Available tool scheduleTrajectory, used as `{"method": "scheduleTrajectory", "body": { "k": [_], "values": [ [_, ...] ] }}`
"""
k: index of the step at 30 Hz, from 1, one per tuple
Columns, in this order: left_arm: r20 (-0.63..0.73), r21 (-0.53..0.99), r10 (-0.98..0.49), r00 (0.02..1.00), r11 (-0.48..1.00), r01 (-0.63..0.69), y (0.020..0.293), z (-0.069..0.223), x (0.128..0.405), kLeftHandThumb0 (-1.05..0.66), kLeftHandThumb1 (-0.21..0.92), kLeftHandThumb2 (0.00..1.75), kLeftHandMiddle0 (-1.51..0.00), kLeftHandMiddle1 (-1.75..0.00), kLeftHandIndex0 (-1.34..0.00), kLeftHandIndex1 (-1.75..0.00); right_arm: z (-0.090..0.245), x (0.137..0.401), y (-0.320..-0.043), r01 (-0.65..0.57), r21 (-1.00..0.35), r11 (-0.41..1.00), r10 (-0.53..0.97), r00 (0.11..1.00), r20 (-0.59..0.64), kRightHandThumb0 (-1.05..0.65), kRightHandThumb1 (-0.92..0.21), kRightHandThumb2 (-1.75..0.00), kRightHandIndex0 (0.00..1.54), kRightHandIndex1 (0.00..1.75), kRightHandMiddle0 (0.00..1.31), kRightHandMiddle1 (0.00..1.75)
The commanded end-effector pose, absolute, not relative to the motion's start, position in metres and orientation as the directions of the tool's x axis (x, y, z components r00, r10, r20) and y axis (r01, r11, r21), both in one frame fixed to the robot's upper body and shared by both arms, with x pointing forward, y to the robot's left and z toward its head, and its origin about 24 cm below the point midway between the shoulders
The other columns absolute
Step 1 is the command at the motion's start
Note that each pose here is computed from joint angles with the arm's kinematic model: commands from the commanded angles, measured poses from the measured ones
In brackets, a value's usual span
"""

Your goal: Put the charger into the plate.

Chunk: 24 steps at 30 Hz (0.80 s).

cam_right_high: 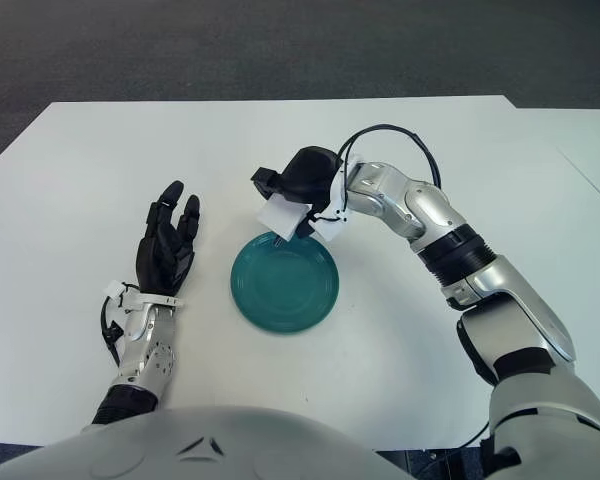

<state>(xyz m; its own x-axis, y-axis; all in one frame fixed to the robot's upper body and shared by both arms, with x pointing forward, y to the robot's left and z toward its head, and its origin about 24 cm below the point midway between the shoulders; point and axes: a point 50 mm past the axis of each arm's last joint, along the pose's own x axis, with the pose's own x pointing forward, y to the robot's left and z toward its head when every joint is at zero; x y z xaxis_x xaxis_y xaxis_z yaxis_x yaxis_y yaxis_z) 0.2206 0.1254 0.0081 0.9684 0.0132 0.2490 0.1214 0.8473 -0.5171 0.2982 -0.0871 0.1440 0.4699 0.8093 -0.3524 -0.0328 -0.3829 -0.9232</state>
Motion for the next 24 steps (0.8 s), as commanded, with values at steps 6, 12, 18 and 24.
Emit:
{"method": "scheduleTrajectory", "body": {
  "k": [6, 12, 18, 24],
  "values": [
    [0.071, -0.589, 0.069, 0.995, 0.808, -0.014, 0.105, -0.026, 0.185, -0.79, 0.92, 0.78, -0.19, 0.00, 0.00, -0.57, 0.121, 0.282, -0.087, -0.121, -0.907, -0.403, 0.812, 0.410, -0.416, -0.41, -0.57, -0.99, 0.99, 1.75, 0.42, 1.75],
    [0.075, -0.580, 0.064, 0.995, 0.814, -0.008, 0.106, -0.025, 0.185, -0.81, 0.92, 0.78, -0.18, 0.00, 0.00, -0.55, 0.115, 0.277, -0.087, -0.127, -0.897, -0.423, 0.816, 0.377, -0.438, -0.41, -0.55, -1.02, 1.01, 1.75, 0.43, 1.75],
    [0.064, -0.589, 0.058, 0.996, 0.808, -0.010, 0.106, -0.026, 0.185, -0.83, 0.92, 0.78, -0.18, 0.00, 0.00, -0.57, 0.108, 0.273, -0.087, -0.138, -0.886, -0.442, 0.812, 0.359, -0.461, -0.42, -0.53, -1.03, 1.02, 1.75, 0.46, 1.73],
    [0.080, -0.589, 0.056, 0.995, 0.808, 0.001, 0.105, -0.025, 0.184, -0.85, 0.92, 0.78, -0.18, 0.00, 0.00, -0.57, 0.104, 0.272, -0.086, -0.150, -0.870, -0.469, 0.798, 0.350, -0.490, -0.42, -0.52, -1.04, 1.02, 1.75, 0.47, 1.73]
  ]
}}
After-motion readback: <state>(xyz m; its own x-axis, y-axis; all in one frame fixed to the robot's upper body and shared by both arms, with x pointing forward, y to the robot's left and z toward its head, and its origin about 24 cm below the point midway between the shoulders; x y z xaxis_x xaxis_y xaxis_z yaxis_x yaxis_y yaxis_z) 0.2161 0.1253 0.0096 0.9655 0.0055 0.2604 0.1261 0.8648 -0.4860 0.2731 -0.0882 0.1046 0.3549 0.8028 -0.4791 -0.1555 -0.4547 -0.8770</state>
